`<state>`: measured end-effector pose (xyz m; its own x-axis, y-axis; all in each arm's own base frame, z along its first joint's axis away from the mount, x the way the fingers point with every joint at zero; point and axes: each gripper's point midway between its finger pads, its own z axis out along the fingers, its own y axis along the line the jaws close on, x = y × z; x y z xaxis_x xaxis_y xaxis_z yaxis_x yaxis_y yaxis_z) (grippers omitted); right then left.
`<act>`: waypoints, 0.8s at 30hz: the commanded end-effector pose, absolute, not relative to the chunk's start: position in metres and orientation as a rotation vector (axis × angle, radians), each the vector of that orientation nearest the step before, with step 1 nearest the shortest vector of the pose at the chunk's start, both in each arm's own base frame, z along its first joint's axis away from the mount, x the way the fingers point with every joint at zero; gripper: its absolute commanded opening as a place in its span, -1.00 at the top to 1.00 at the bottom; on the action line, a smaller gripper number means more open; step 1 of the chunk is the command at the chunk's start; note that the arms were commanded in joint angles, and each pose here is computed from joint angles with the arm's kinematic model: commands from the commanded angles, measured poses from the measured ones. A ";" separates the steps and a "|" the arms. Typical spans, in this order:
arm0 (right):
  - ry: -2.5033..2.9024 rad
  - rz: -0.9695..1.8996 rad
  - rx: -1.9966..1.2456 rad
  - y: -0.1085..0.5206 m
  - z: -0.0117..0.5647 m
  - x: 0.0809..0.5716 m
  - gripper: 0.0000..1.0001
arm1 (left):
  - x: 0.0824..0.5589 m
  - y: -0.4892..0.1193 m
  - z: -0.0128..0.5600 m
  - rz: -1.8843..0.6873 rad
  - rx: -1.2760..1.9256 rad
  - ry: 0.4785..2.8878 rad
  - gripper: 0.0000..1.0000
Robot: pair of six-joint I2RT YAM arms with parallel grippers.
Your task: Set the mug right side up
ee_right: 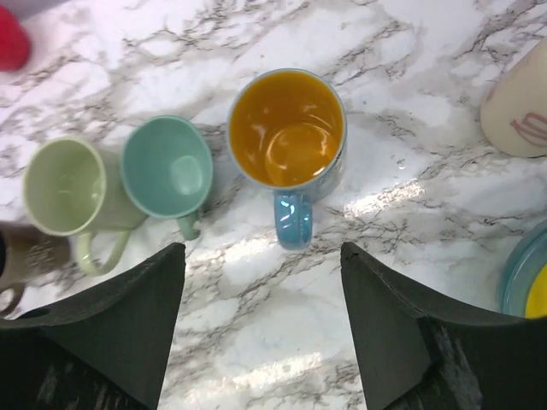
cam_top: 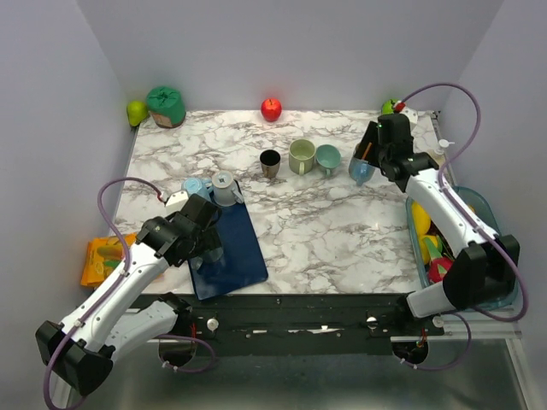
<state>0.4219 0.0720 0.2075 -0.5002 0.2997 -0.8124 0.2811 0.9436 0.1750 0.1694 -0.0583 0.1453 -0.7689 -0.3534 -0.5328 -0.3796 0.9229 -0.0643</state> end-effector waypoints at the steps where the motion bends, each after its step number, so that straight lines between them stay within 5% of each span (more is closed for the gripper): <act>1: 2.120 0.202 0.393 0.090 0.237 0.396 -0.61 | 0.183 -0.085 0.134 -0.125 -0.474 2.508 -0.98; 24: 2.023 0.494 0.387 0.104 0.288 0.321 -0.62 | 0.200 -0.101 0.084 -0.113 -0.302 2.654 -0.98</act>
